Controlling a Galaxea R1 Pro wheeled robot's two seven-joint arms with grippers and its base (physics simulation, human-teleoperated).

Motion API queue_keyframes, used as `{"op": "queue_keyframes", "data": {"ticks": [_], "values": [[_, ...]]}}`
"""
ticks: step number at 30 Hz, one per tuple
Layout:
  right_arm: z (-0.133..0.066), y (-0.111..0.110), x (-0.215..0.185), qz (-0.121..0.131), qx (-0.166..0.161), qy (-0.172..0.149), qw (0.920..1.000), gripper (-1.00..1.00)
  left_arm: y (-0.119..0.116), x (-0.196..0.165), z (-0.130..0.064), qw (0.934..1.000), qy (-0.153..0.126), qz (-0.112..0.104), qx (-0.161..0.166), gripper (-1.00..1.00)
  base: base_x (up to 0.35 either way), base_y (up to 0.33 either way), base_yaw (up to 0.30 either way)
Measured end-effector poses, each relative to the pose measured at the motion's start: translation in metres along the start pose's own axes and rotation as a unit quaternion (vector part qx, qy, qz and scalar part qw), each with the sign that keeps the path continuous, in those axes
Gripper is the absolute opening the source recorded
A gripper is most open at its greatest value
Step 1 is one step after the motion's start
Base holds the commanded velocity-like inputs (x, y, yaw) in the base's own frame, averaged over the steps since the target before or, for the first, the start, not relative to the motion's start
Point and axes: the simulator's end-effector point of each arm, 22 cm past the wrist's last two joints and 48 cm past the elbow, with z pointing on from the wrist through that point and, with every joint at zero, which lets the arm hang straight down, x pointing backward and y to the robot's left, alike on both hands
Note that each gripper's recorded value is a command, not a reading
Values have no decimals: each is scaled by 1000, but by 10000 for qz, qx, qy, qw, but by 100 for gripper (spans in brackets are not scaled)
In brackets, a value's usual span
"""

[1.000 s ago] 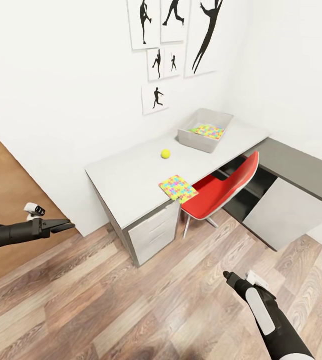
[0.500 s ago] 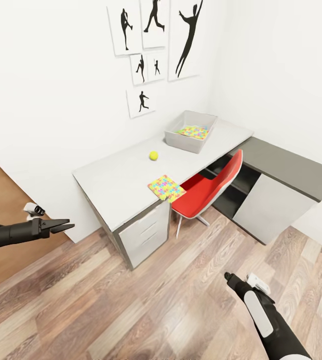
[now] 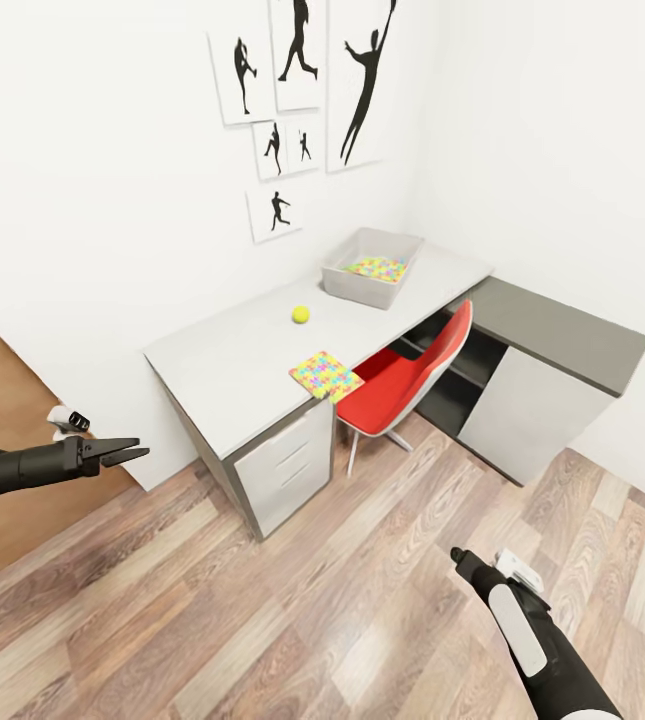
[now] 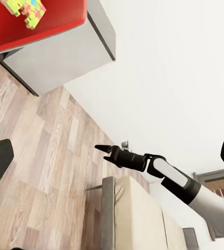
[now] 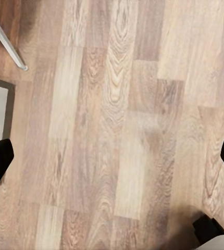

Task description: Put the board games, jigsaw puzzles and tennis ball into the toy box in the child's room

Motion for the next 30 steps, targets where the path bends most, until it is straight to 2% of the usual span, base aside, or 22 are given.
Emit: {"op": "queue_keyframes", "data": {"ticks": [30], "values": [[-13, 9, -19, 39, -126, -196, 9997, 100, -26, -13, -9, 9996, -138, 241, 54, 100, -6, 0, 0]]}}
